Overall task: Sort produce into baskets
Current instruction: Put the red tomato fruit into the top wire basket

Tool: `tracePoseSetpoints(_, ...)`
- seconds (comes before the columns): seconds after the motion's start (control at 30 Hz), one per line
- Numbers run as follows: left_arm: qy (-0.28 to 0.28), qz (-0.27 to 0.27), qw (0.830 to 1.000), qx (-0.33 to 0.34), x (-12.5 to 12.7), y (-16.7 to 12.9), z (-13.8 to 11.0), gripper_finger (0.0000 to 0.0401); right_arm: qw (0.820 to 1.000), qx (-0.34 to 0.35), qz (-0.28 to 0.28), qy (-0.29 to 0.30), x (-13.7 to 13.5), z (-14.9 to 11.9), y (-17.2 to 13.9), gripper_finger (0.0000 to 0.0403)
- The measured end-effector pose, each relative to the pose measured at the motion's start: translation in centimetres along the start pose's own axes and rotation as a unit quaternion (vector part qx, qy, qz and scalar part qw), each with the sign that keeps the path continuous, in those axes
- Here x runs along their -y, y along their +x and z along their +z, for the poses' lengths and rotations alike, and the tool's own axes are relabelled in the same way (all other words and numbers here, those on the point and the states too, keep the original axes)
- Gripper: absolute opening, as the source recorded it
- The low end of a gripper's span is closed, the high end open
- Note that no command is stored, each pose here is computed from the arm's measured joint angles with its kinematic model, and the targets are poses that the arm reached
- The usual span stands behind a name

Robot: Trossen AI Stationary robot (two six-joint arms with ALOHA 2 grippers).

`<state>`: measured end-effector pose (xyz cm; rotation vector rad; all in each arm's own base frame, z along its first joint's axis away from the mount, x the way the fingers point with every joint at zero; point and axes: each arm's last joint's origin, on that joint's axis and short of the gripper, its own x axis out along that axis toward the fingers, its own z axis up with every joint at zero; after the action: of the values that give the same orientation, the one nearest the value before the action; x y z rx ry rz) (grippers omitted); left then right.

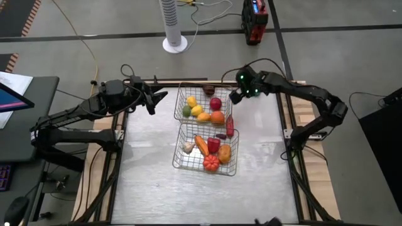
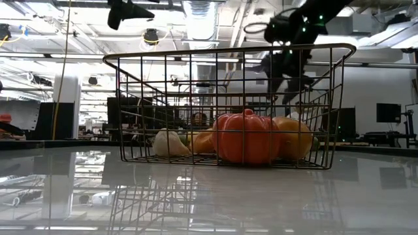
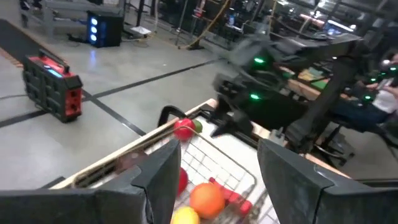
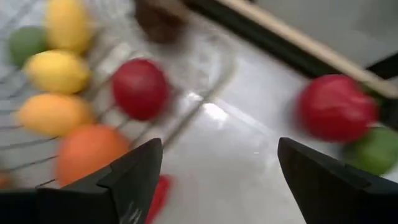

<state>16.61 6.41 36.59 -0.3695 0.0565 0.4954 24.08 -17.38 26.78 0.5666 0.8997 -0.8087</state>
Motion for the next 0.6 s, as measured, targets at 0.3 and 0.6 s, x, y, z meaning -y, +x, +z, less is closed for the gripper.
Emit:
tracePoseSetpoints(0.3, -0.01, -0.018, 1.0, 0.0, 0.1, -0.4, 0.1, 0.0201, 0.995, 0.036, -0.067, 0.069, 7.2, 2.1, 0.2, 0.0339)
tracePoseSetpoints(0.6, 0.003, 0.007, 1.0, 0.011, 0.0, -0.4, 0.2, 0.0201, 0.994, -0.012, -0.021, 0.11, 11.3, 2.2, 2.8, 0.0365)
